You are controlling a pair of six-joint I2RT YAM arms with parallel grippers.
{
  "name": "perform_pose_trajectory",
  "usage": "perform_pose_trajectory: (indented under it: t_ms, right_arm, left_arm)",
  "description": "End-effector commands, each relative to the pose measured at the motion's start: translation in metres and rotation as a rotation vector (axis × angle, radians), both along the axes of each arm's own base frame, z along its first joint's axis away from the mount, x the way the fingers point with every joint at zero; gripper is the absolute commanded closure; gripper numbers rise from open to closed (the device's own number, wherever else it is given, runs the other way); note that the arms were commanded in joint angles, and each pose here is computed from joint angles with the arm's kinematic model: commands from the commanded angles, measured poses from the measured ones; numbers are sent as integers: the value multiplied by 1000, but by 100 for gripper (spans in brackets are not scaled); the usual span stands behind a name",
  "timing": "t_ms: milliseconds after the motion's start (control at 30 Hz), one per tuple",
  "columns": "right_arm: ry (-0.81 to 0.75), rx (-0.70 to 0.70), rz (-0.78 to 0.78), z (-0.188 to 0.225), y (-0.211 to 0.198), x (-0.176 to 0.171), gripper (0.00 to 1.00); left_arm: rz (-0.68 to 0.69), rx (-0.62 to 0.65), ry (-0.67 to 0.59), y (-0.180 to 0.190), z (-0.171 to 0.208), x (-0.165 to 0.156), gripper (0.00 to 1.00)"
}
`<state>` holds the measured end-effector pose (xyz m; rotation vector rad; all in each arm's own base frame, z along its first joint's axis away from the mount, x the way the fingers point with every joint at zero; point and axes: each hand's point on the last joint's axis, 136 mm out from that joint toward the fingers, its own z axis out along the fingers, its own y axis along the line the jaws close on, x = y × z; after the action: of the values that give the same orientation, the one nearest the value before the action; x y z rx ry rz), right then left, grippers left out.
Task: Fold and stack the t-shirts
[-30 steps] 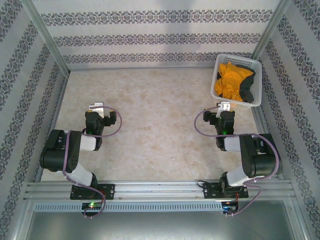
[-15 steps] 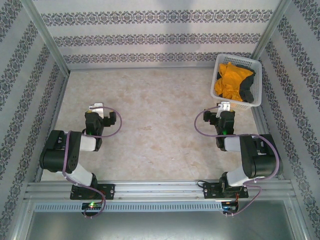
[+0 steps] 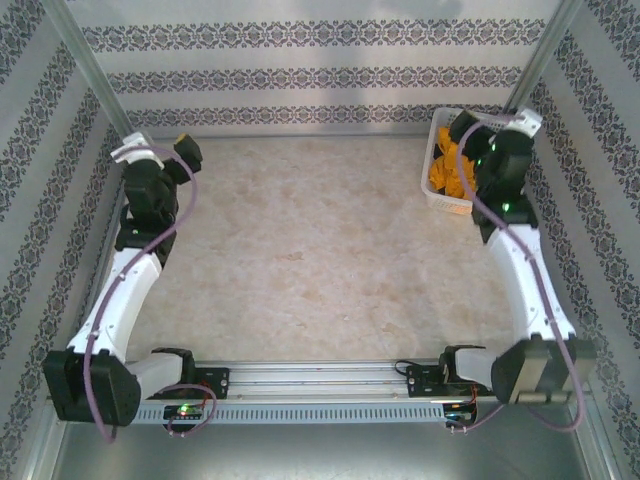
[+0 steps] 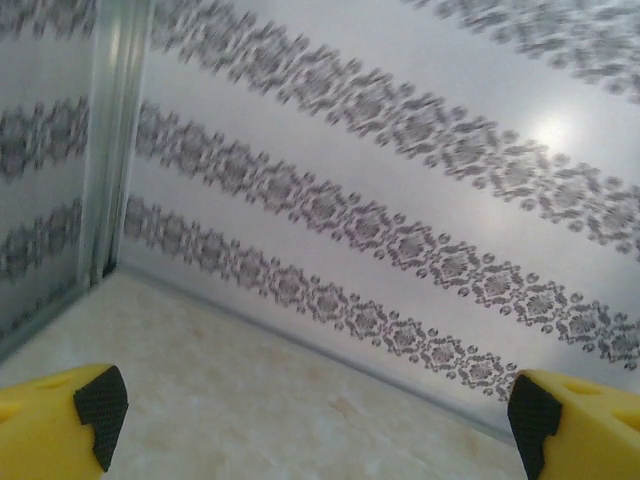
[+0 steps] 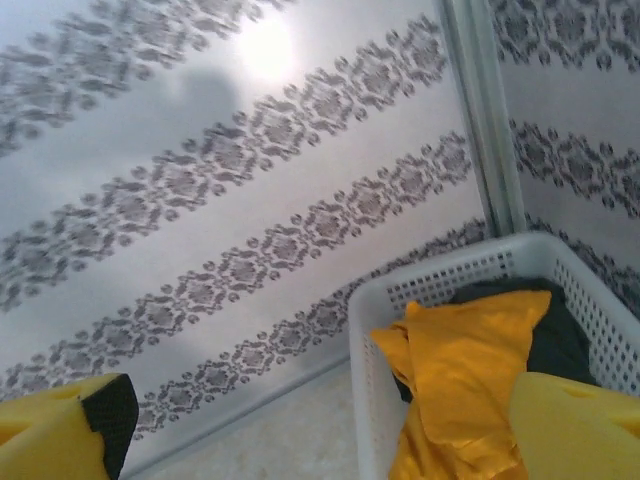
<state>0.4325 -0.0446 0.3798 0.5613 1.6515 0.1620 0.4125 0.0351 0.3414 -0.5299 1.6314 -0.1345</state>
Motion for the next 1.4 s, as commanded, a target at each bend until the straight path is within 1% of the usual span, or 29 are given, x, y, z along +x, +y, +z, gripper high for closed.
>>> perform_pose_trajectory:
  t_ms: [0, 33, 100, 200, 267, 400, 500, 567, 600, 667, 733, 833, 867, 900, 967, 1167, 1233, 1367]
  right_arm:
    - [416, 57, -92, -84, -11, 7, 9]
    - [483, 61, -122, -93, -18, 16, 11]
    - [577, 77, -145, -115, -28, 30, 14]
    - [681, 140, -149, -158, -38, 52, 21]
    - [737, 167, -151, -183, -46, 63, 24]
    - [827, 165, -103, -227, -55, 86, 24]
    - [899, 170, -60, -255, -59, 96, 24]
    - [941, 192, -53, -272, -63, 97, 27]
    - [959, 210, -55, -280, -65, 97, 30]
    - [967, 248, -59, -289, -69, 97, 41]
    - [941, 275, -58, -289, -72, 99, 59]
    - [869, 257, -49, -270, -71, 106, 91]
    - [842, 249, -50, -260, -71, 107, 98]
    - [805, 235, -51, -247, -69, 107, 100]
    - [703, 205, -53, -211, -64, 106, 100]
    - [350, 104, -41, -67, -32, 78, 100]
    - [230, 99, 1, -18, -16, 68, 100]
    - [36, 93, 129, 67, 25, 50, 100]
  left_arm:
    - [-188, -179, 311, -58, -64, 19, 0]
    - [-248, -164, 345, -77, -66, 25, 0]
    - [-354, -171, 372, -111, -64, 31, 0]
    - [-489, -201, 376, -161, -68, 30, 7]
    - [-550, -203, 383, -186, -71, 26, 10]
    - [-644, -231, 395, -221, -73, 16, 16]
    - [-677, -239, 404, -234, -75, 10, 19]
    - [-692, -245, 409, -238, -75, 6, 22]
    - [-696, -246, 414, -240, -77, 5, 24]
    - [-694, -245, 417, -239, -77, 2, 27]
    - [-690, -245, 410, -238, -75, 1, 30]
    - [-690, -235, 404, -237, -73, 0, 36]
    - [-688, -231, 405, -236, -73, 0, 39]
    - [-683, -227, 406, -235, -73, -1, 42]
    - [-671, -220, 407, -232, -73, -2, 45]
    - [-614, -192, 407, -220, -75, -3, 53]
    - [-586, -179, 411, -214, -75, -4, 55]
    - [-520, -144, 426, -200, -74, -3, 56]
